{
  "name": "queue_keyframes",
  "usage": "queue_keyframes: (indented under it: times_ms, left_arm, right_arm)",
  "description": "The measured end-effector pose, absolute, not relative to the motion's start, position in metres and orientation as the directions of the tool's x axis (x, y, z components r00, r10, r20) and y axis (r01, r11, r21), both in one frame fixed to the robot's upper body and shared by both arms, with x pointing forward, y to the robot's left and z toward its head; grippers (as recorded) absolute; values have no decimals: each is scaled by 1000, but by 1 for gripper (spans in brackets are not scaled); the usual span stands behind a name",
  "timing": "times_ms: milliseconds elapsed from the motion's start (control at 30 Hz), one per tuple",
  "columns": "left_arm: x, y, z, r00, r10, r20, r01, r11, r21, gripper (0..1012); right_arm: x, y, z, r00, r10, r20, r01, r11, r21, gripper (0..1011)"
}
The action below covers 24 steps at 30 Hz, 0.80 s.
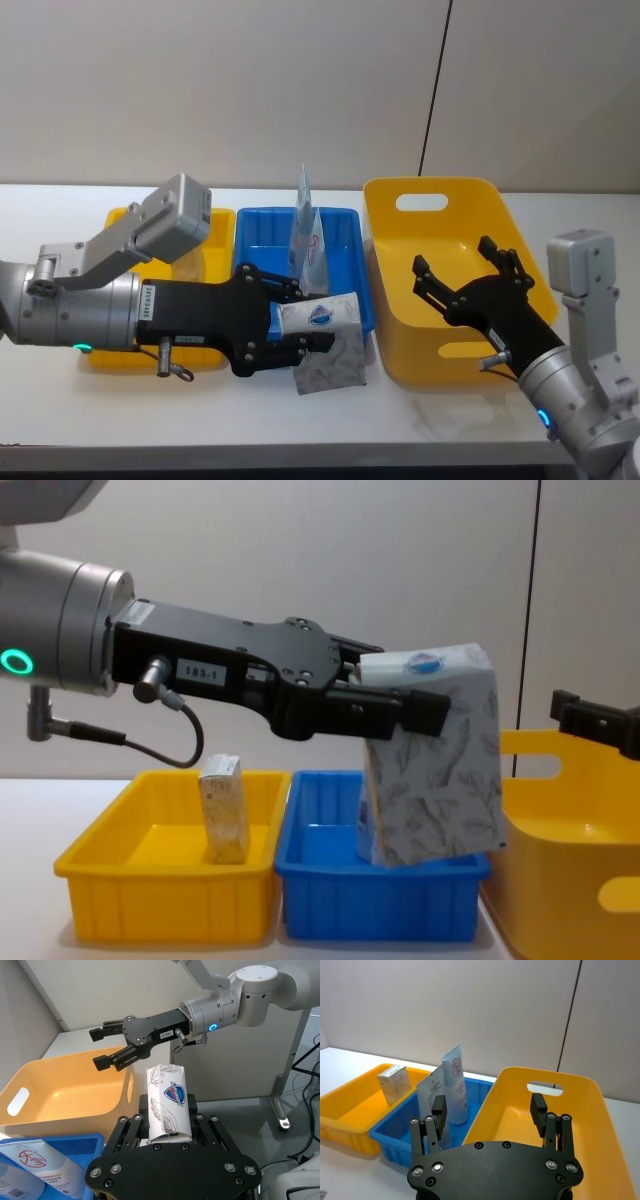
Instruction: Bimanual collaborative sorting of washing and personal care products
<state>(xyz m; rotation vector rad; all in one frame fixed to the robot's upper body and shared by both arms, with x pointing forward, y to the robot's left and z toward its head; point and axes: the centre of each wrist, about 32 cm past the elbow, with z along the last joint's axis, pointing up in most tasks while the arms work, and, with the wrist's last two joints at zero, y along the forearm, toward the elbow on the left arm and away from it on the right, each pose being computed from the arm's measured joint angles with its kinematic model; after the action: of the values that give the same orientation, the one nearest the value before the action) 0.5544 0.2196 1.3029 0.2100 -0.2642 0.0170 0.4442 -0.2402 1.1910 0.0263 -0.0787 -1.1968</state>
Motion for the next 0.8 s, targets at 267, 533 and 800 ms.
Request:
queue_keyframes:
  times_ms: [267,533,800]
  left_arm:
    - [555,219,1303,965,-11,261,-45,978,204,365]
    - [555,219,1302,965,-11,261,-45,978,204,365]
    - [555,219,1302,965,-11,260,-44,978,205,365]
  right_arm:
    - [445,-248,1197,433,-900,50,898,436,62,1003]
    - [446,-263,1207,527,-848,61,847,530,50,1003]
    - [448,-281,1218,621,-780,77,781,624,23,1003]
